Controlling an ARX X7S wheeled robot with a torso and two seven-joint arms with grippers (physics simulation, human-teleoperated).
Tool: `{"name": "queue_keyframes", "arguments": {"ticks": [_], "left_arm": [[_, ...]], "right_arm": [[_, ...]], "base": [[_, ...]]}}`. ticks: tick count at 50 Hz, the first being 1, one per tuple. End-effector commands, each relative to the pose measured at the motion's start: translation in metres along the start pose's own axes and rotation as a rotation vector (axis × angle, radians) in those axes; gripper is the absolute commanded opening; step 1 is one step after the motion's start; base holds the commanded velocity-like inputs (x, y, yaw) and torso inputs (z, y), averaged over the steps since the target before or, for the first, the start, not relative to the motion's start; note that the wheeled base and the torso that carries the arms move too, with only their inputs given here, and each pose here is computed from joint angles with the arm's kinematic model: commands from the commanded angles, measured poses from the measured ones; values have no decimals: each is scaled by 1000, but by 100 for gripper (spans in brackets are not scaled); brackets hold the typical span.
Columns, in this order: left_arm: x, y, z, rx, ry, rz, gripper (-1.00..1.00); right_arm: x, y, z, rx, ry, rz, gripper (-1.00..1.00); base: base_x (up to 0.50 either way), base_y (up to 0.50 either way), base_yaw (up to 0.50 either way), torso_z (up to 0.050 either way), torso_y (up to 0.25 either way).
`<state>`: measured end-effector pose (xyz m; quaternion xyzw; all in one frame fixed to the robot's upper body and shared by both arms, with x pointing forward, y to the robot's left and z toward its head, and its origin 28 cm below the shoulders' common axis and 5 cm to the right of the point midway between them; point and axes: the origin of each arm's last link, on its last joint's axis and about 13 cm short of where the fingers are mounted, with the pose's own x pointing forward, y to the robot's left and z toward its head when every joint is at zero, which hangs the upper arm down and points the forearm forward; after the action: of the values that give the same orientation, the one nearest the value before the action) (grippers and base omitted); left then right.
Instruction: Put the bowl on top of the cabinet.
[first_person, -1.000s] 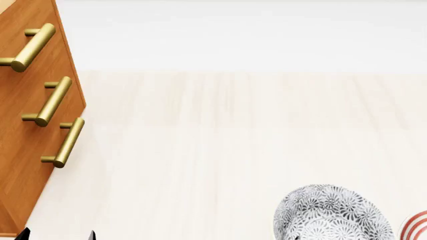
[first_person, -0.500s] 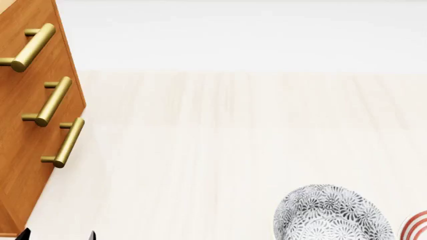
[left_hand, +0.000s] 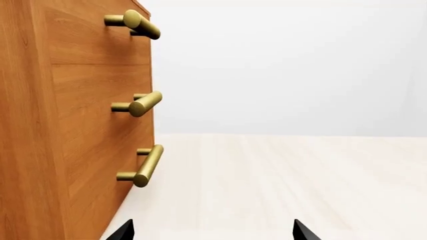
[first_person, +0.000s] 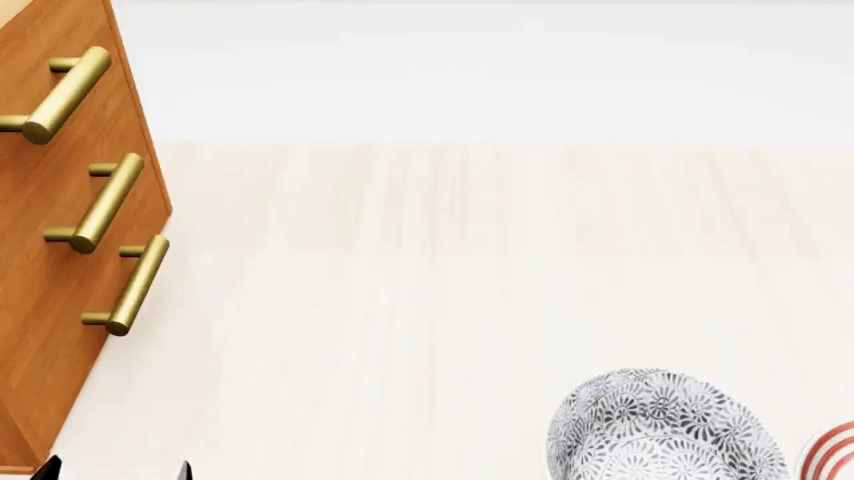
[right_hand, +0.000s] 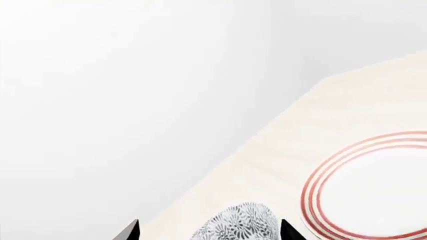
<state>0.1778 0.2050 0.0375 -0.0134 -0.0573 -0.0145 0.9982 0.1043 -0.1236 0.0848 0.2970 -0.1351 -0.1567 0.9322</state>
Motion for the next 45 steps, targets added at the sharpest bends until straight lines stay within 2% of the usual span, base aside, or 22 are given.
{"name": "queue_keyframes", "arguments": {"ticks": [1, 11, 15, 22, 34, 45], "left_arm": [[0, 0, 0, 0, -1, 1, 100], [0, 0, 1, -1, -3, 2, 100], [-1, 0, 1, -1, -4, 2, 100], [-1, 1, 1, -2, -4, 2, 100], [1, 0, -1, -2, 3, -1, 100], [1, 0, -1, 0, 3, -2, 100]], "right_arm": [[-2, -5, 5, 69, -28, -82, 100], [5, -6, 3, 101, 53, -123, 100], [9, -7, 1, 98, 147, -193, 100], [13, -9, -3, 103, 221, -243, 100], [13, -10, -4, 98, 233, -249, 100], [16, -8, -6, 77, 274, -204, 100]], "base": [[0, 0, 0, 0, 0], [0, 0, 0, 0, 0], [0, 0, 0, 0, 0], [0, 0, 0, 0, 0], [0, 0, 0, 0, 0], [0, 0, 0, 0, 0]]}}
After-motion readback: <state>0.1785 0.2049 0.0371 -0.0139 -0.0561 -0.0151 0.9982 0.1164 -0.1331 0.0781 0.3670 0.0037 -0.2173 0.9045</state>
